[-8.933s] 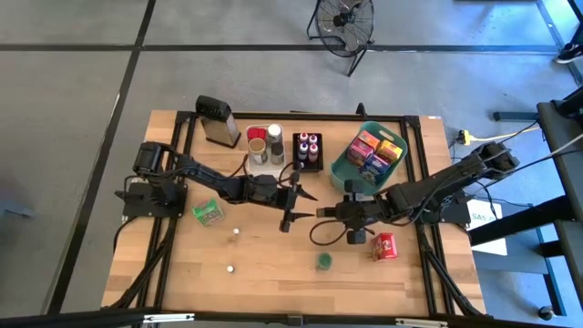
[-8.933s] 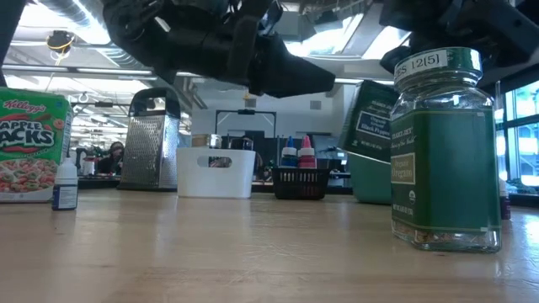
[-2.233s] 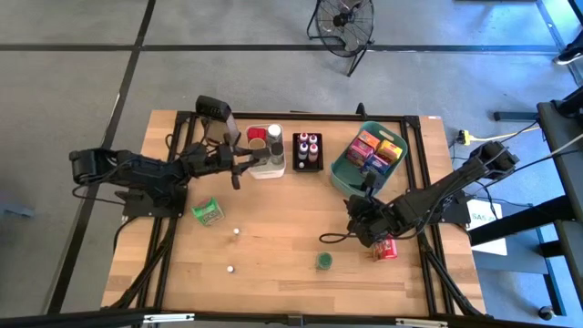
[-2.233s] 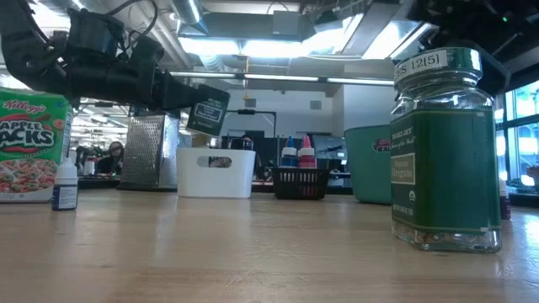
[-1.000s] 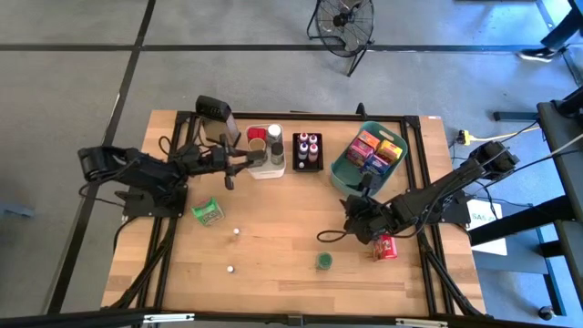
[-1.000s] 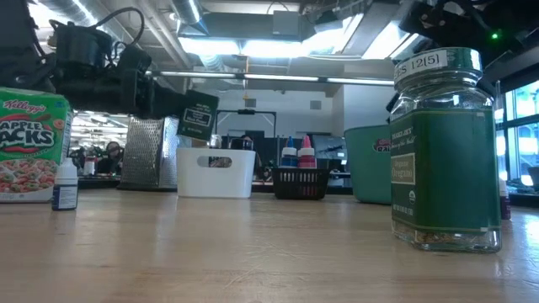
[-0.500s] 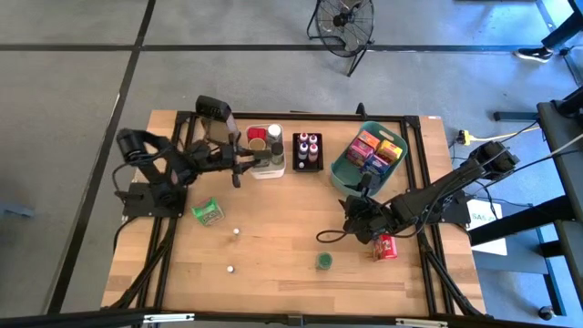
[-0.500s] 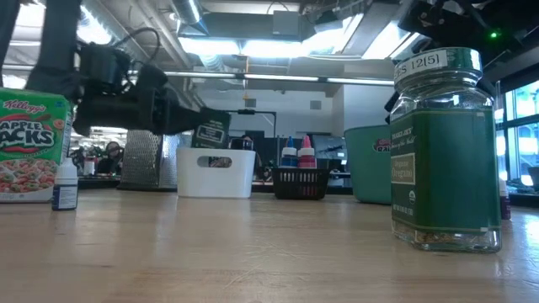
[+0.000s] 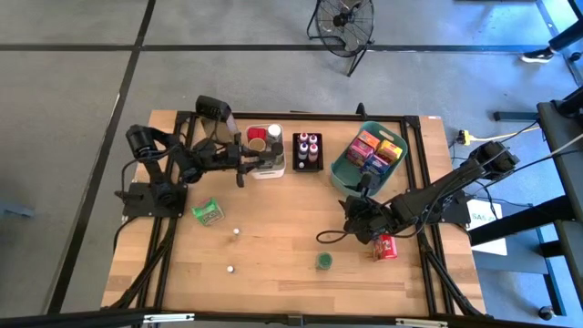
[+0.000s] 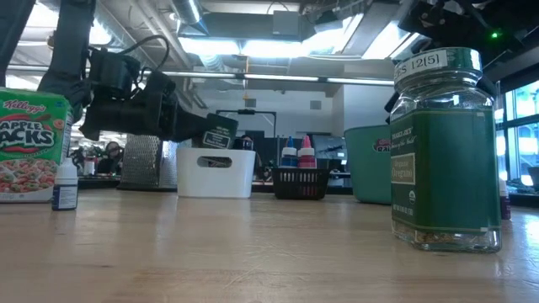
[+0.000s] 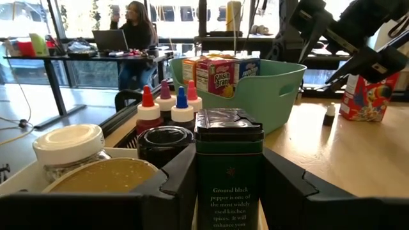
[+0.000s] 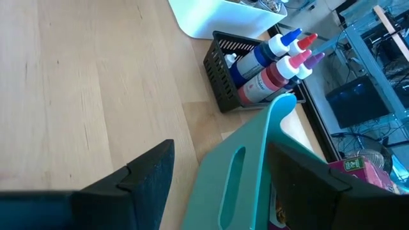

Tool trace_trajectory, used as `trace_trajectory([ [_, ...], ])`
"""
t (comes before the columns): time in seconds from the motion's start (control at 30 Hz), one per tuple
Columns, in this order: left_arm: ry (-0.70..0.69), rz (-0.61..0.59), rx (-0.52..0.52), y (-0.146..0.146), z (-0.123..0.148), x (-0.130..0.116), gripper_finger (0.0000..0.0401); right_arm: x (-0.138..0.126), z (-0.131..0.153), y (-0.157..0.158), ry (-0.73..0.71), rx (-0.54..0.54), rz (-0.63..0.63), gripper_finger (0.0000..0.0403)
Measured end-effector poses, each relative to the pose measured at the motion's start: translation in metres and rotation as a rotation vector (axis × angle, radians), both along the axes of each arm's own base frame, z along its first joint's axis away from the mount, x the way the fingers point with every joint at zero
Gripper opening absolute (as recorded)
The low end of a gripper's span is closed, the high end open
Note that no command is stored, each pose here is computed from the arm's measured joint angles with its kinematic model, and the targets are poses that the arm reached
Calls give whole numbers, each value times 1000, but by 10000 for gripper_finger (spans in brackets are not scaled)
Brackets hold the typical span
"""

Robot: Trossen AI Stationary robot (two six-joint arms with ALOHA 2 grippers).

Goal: Pick & Place Kitchen Items
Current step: Put the black spice can into the white bin

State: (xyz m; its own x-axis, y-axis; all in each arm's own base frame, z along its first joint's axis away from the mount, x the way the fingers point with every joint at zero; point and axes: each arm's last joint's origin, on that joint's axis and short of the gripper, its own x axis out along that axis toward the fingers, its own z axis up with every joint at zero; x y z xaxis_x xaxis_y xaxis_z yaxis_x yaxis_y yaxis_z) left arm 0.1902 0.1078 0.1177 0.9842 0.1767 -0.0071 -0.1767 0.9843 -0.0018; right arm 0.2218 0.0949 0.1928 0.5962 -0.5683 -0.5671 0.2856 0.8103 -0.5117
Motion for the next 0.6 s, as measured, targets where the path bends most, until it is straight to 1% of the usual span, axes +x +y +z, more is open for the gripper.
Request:
trace_trajectory([
  [0.27, 0, 5, 2, 0, 0, 1, 130, 0, 0, 0, -1, 0, 0, 250],
  [0.4, 3, 6, 1, 3, 1, 5, 130, 0, 0, 0, -1, 0, 0, 250],
  [0.6, 38, 6, -21, 8, 0, 13, 146, 0, 0, 0, -2, 0, 0, 250],
])
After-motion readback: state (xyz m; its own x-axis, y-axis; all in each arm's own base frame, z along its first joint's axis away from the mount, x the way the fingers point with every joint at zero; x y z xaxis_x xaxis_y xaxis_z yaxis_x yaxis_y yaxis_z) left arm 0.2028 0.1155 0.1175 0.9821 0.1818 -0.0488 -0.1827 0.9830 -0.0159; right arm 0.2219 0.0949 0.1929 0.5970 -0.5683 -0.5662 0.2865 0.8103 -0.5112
